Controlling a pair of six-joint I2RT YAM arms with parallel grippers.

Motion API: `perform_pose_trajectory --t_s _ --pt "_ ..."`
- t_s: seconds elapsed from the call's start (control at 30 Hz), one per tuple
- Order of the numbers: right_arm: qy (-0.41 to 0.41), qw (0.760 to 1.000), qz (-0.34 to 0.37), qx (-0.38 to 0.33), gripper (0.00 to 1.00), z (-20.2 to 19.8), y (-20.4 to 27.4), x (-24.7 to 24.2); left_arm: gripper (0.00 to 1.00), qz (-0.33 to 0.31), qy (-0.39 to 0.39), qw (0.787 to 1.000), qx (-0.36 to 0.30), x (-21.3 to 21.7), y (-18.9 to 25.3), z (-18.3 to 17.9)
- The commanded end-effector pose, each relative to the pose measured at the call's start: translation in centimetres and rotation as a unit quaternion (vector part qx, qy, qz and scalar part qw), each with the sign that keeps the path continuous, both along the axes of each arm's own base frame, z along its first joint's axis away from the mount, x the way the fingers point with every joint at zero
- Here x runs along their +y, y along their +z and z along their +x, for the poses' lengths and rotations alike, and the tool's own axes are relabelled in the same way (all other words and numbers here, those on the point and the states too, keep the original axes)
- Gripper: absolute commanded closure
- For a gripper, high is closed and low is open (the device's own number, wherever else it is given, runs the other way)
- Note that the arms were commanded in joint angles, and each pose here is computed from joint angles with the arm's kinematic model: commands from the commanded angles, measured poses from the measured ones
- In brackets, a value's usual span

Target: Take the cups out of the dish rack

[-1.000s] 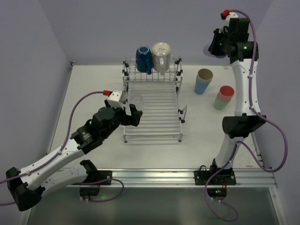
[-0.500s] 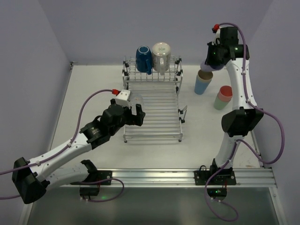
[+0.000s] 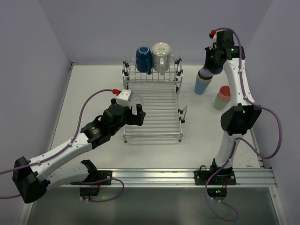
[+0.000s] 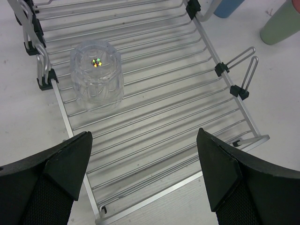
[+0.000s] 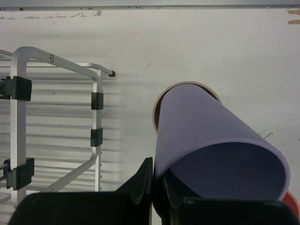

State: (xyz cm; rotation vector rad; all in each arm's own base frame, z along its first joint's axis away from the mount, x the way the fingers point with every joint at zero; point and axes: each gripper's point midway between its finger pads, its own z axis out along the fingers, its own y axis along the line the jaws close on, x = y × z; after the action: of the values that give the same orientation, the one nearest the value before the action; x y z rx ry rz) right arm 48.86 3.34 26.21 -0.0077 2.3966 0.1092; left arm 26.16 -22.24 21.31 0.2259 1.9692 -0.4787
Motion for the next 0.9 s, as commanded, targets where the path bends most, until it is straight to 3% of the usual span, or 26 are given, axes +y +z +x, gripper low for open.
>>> perform_pose_trajectory --t_s 0.0,0.47,0.6,0.7,0.73,0.87 --pt "0.059 0.996 -0.035 0.048 1.00 -1.7 -1.5 -0.2 0.00 -0.022 -0.006 0.999 -0.026 -0.6 2.2 0.4" --pt "0.064 0.994 -0.041 0.076 1.00 0.4 -5.0 0.4 0.00 -0.023 -0.002 0.999 -0.024 -0.7 1.9 0.6" --pt "0.064 0.994 -0.050 0.075 0.94 1.2 -5.7 0.5 0.00 -0.024 -0.001 0.999 -0.021 -0.8 1.6 0.7" --pt "0.062 0.994 -0.055 0.067 0.77 2.0 -5.9 0.5 0.00 -0.024 -0.001 1.000 -0.020 -1.0 1.4 0.8" --pt "0.063 0.994 -0.056 0.066 0.67 2.1 -5.9 0.6 0.00 -0.025 -0.001 1.000 -0.019 -1.0 1.3 0.8" --pt "0.062 0.995 -0.057 0.047 0.46 2.9 -5.4 0.8 0.00 -0.029 -0.001 0.999 -0.022 -1.2 1.5 1.0"
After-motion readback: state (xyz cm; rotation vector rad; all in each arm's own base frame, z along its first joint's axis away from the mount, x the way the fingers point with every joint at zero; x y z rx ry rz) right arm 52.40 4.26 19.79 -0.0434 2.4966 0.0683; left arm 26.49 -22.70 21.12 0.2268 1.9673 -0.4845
